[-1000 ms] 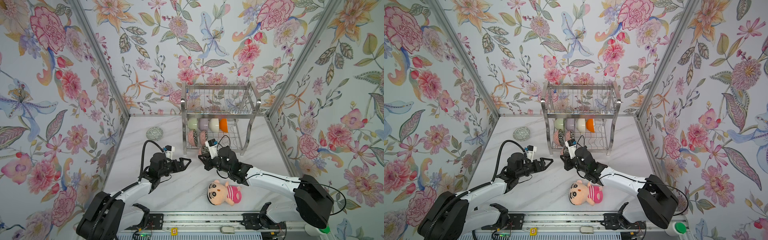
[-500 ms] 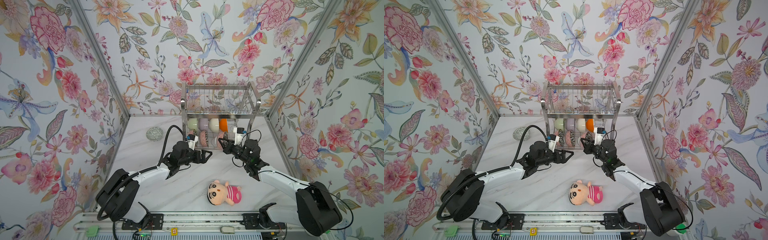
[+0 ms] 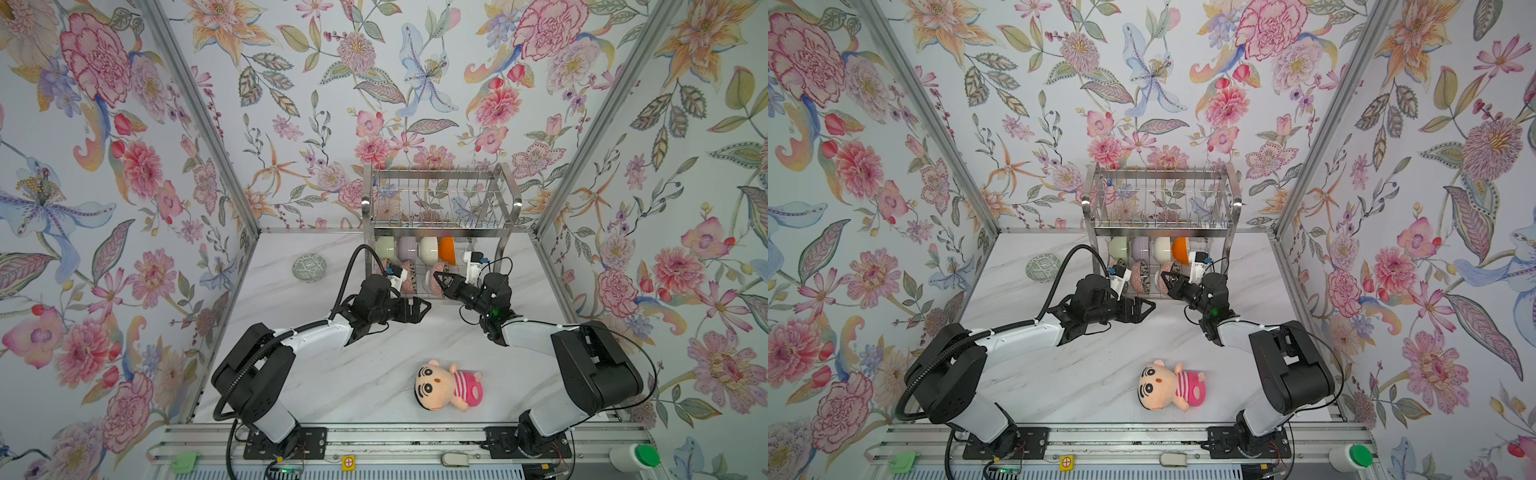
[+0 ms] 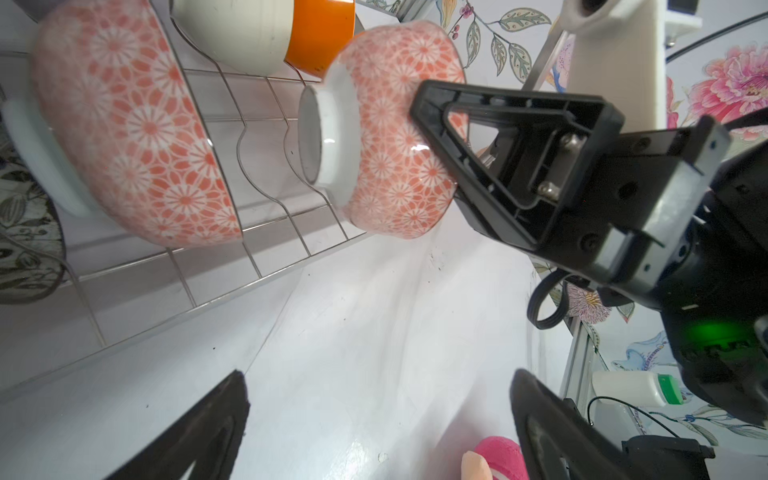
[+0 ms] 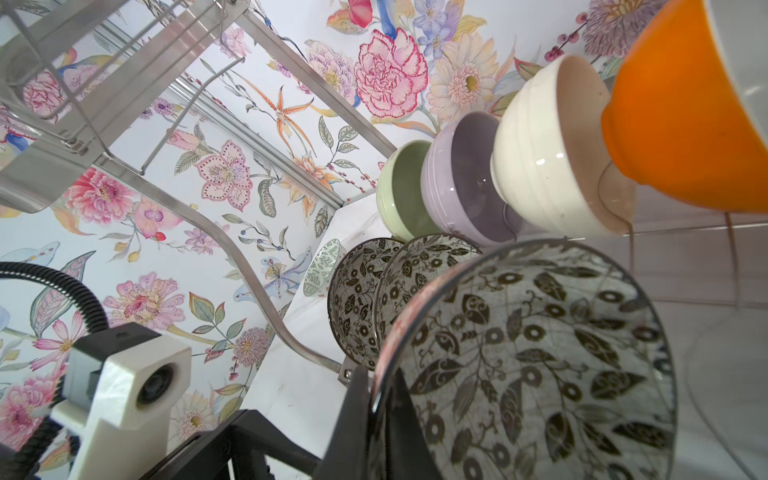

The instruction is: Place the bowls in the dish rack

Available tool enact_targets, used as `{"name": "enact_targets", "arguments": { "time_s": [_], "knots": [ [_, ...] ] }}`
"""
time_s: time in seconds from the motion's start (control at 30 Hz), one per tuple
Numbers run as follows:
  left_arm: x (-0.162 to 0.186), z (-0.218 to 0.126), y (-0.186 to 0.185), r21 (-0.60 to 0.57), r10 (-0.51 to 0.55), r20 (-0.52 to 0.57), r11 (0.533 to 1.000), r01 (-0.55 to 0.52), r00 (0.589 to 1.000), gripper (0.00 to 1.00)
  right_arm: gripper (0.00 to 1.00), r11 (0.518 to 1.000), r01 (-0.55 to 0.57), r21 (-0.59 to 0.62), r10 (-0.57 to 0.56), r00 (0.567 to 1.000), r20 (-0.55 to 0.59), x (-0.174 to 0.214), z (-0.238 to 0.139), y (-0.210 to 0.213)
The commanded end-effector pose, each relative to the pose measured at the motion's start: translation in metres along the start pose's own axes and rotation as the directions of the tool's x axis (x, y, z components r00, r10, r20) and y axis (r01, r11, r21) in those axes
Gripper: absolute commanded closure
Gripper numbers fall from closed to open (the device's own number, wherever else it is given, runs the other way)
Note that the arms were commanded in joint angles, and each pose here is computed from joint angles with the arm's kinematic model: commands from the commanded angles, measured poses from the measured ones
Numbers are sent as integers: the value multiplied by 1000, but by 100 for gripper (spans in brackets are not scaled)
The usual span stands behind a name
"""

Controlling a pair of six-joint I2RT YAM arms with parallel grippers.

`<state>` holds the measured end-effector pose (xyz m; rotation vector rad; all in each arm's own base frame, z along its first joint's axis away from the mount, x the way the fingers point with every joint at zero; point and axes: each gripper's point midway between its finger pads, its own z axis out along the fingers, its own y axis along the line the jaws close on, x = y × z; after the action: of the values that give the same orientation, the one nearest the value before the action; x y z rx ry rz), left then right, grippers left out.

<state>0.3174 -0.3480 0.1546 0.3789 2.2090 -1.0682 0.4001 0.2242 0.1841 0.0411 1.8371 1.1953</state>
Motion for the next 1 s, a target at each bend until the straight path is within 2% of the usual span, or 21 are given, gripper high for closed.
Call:
{"name": "enact_targets", "arguments": {
  "time_s": [0.0,0.47,0.97],
  "knots": [
    [-5,4,-1,-23,42,-9,999,-42,999,1,100,991,31,-128,-20,996,89,-31,8,29],
    [-5,-4,1,-57,61,-22,996,-62,998,1,100,986,-48,-158,60,996,72,-24,37,6],
    [-3,-10,2,-63,62,-22,996,-63,998,1,97,984,-104,-143,110,993,32,-8,46,-17]
  ]
}}
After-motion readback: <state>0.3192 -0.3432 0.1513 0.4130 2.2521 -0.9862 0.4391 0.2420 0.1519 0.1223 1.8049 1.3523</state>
